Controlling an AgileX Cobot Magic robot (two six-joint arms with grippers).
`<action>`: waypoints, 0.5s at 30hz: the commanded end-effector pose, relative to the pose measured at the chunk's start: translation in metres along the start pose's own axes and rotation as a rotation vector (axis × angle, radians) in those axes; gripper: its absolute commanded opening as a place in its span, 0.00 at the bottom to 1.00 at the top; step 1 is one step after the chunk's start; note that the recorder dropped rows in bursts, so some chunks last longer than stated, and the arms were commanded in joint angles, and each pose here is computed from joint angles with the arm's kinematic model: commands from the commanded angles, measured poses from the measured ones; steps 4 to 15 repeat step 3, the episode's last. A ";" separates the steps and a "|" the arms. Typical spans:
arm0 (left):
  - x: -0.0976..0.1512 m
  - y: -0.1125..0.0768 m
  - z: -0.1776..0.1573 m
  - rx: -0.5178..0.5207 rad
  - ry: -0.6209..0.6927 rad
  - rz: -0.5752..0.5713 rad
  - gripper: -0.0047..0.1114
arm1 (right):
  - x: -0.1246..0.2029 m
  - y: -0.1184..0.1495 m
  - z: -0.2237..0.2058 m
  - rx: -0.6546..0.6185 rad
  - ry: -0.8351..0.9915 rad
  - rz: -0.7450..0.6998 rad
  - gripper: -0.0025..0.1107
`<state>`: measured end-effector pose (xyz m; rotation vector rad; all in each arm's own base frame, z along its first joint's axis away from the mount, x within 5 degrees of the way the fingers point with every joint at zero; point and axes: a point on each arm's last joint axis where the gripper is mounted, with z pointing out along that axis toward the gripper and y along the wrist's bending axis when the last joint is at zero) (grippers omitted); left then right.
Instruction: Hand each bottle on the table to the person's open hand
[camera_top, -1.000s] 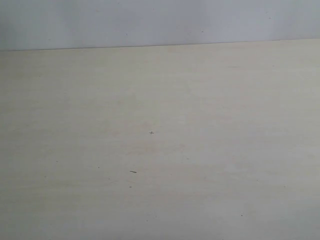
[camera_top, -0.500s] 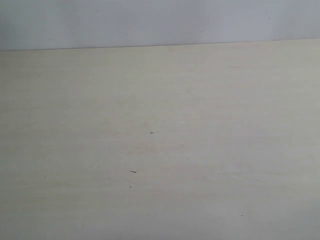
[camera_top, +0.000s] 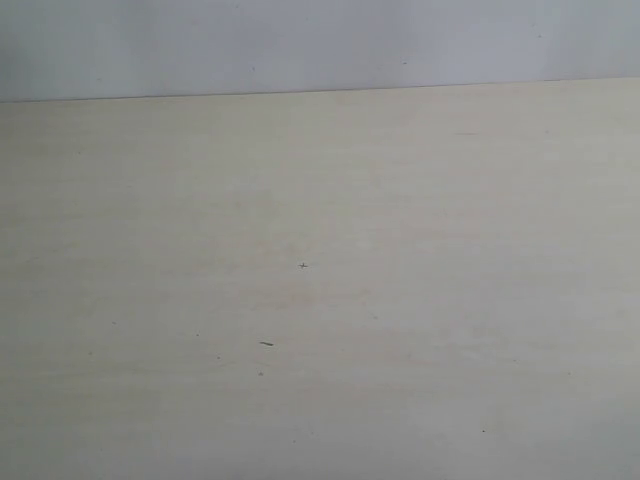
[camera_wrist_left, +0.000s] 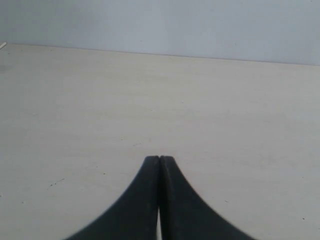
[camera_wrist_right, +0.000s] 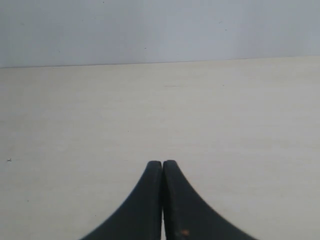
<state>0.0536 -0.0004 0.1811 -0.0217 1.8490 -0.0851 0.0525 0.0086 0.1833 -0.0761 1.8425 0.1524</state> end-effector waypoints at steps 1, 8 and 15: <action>0.000 0.000 0.000 -0.002 -0.009 0.002 0.04 | 0.000 0.000 0.000 0.006 -0.007 0.001 0.02; 0.000 0.000 0.000 -0.002 -0.009 0.002 0.04 | 0.000 0.000 0.000 0.006 -0.007 0.001 0.02; 0.000 0.000 0.000 -0.002 -0.009 0.002 0.04 | 0.000 0.000 0.000 0.006 -0.007 0.001 0.02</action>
